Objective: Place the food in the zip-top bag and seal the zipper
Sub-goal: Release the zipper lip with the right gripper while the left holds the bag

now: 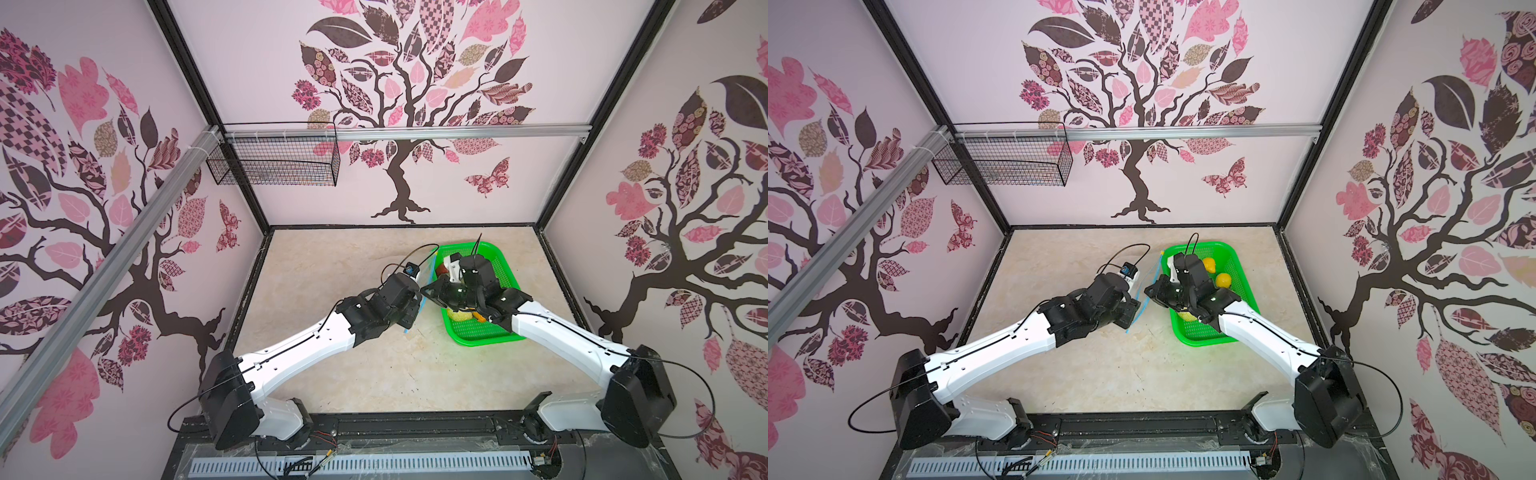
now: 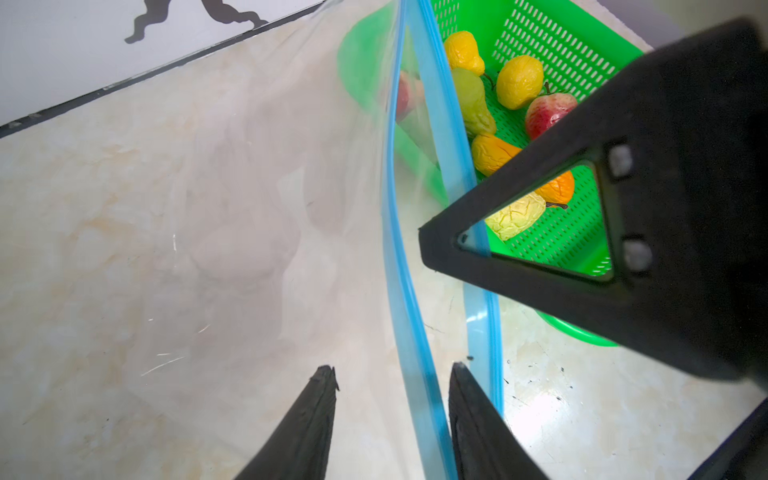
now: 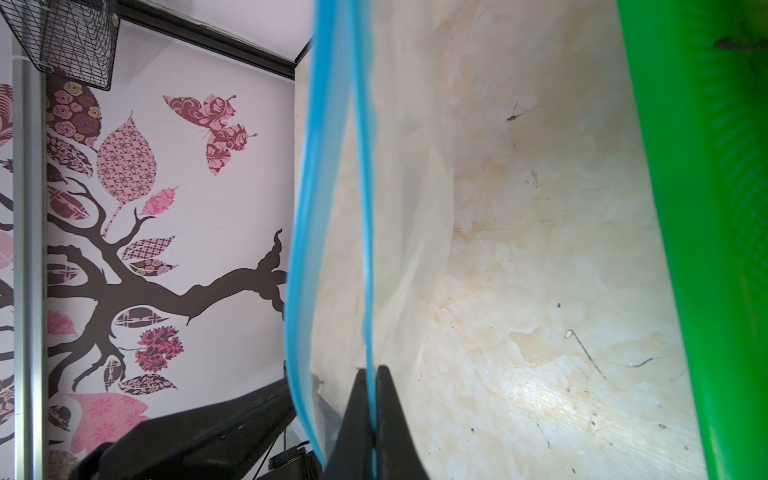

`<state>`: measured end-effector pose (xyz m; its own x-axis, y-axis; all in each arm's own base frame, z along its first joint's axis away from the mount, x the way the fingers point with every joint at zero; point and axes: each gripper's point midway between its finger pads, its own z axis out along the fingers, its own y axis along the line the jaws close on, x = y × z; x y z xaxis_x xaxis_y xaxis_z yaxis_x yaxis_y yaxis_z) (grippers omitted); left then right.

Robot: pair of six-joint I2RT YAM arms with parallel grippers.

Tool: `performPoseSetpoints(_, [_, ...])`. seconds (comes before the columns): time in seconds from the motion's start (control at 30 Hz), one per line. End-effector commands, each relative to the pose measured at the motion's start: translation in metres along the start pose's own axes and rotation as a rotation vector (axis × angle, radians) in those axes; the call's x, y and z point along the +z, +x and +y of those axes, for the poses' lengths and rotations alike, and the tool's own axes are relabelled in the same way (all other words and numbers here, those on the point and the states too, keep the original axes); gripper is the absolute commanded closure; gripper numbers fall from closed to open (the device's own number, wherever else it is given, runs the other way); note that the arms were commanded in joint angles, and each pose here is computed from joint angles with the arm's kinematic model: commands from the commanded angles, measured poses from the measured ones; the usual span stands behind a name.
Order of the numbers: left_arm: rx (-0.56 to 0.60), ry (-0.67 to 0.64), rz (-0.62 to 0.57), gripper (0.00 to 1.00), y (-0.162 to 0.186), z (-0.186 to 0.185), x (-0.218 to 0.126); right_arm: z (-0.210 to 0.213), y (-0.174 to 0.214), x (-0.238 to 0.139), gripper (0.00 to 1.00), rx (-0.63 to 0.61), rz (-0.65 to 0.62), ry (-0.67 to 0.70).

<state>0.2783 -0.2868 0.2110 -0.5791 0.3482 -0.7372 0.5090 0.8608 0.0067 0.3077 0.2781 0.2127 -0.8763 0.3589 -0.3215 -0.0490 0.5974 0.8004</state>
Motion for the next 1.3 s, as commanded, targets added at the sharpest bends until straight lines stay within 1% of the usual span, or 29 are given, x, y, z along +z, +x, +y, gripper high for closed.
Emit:
performPoseSetpoints(0.0, [-0.015, -0.084, -0.009, 0.55, -0.002, 0.015, 0.0, 0.002, 0.002, -0.001, 1.0, -0.072, -0.014, 0.031])
performPoseSetpoints(0.17, [-0.005, -0.097, 0.007, 0.56, -0.001, 0.013, 0.01, 0.005, 0.011, 0.002, 1.0, -0.098, 0.001, 0.008])
performPoseSetpoints(0.3, [0.01, -0.099, 0.042, 0.57, 0.004, 0.011, 0.019, 0.008, 0.01, 0.002, 1.0, -0.119, -0.003, 0.025])
performPoseSetpoints(0.43, [0.014, -0.104, 0.044, 0.58, -0.001, 0.009, 0.023, 0.002, 0.011, 0.005, 1.0, -0.118, 0.007, 0.048])
performPoseSetpoints(0.5, [0.012, -0.121, 0.035, 0.6, -0.006, 0.011, 0.024, 0.0, 0.014, 0.007, 1.0, -0.117, 0.018, 0.051])
performPoseSetpoints(0.7, [0.018, -0.184, 0.017, 0.71, -0.021, 0.017, 0.025, -0.005, 0.015, 0.006, 1.0, -0.127, 0.017, 0.069])
performPoseSetpoints(0.87, [0.028, -0.208, 0.003, 0.74, -0.029, 0.021, 0.023, -0.009, 0.017, 0.007, 1.0, -0.136, 0.022, 0.084])
performPoseSetpoints(0.97, [0.027, -0.207, 0.007, 0.83, -0.03, 0.023, 0.022, -0.01, 0.016, 0.008, 1.0, -0.146, 0.024, 0.092])
performPoseSetpoints(1.07, [0.013, -0.195, 0.032, 0.98, -0.026, 0.028, 0.023, -0.007, 0.014, 0.009, 1.0, -0.163, 0.024, 0.094])
performPoseSetpoints(1.1, [-0.004, -0.183, 0.043, 1.0, -0.024, 0.031, 0.024, -0.007, 0.013, 0.009, 1.0, -0.172, 0.025, 0.097])
performPoseSetpoints(1.27, [-0.109, -0.102, 0.058, 1.0, -0.017, 0.042, 0.019, 0.002, 0.012, 0.014, 1.0, -0.233, 0.05, 0.068])
